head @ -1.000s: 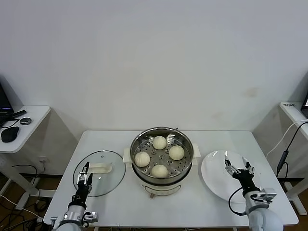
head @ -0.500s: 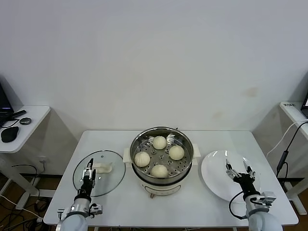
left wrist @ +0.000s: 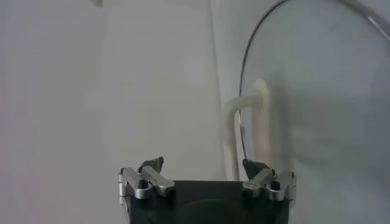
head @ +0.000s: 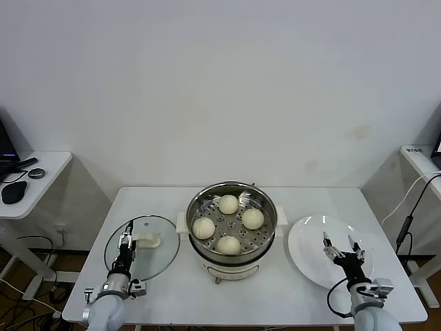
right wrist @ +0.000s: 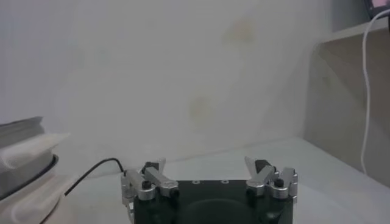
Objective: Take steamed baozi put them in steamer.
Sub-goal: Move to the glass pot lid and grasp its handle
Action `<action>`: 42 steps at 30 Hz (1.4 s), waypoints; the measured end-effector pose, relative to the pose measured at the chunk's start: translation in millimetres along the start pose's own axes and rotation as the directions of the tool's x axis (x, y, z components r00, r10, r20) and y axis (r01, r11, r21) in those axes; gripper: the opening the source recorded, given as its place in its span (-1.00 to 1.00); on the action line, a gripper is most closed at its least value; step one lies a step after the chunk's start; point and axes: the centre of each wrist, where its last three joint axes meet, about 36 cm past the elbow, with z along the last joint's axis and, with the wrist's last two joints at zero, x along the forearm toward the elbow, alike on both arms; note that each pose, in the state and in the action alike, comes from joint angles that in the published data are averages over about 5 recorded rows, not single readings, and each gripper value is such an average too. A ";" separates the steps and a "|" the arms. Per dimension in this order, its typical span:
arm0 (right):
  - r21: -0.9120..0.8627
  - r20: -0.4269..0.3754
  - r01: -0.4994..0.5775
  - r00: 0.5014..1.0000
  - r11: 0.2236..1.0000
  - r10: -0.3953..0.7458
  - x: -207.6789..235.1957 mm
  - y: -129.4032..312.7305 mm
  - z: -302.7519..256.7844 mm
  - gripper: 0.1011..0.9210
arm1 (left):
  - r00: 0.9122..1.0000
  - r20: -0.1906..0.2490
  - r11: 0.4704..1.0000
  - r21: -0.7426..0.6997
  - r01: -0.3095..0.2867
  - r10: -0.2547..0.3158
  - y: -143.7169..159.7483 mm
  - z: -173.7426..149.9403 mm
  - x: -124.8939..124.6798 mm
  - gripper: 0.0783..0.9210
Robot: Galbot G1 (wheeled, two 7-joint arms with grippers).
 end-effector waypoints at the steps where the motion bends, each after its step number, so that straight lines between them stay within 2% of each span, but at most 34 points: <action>1: 0.000 -0.001 -0.002 1.000 1.000 0.002 0.7 -0.2 0.9 0.76 | 1.000 -0.003 1.000 0.001 0.000 0.000 0.0 -0.2 -2.2 0.77; 15: 0.000 -0.014 -0.008 1.000 1.000 0.008 6.4 1.7 8.7 0.76 | 0.999 -0.042 0.999 0.047 0.012 -0.011 2.9 -3.2 -32.4 0.77; 18: 0.000 -0.017 -0.007 1.000 1.000 0.007 7.1 3.1 10.2 0.76 | 0.999 -0.046 0.998 0.056 0.013 -0.010 1.4 -2.1 -36.3 0.72; 26: 0.006 -0.023 -0.001 1.000 1.000 0.001 7.4 3.7 10.9 0.76 | 0.999 -0.053 0.997 0.081 0.005 -0.001 -6.0 1.2 -36.7 0.20; 32: 0.002 -0.026 0.002 1.000 1.000 -0.002 7.5 6.0 12.0 0.76 | 0.997 -0.076 0.994 0.108 0.027 -0.018 -7.2 -1.4 -33.7 -0.21; 38: -0.007 -0.027 0.007 1.000 1.000 -0.007 6.7 10.4 14.5 0.76 | 0.991 -0.128 0.988 0.146 0.046 -0.027 8.0 -9.3 -29.4 -0.61; 42: -0.012 -0.026 0.006 1.000 1.000 -0.006 7.0 13.3 14.2 0.76 | 0.982 -0.187 0.985 0.168 0.039 -0.007 25.3 -15.4 -24.2 -0.74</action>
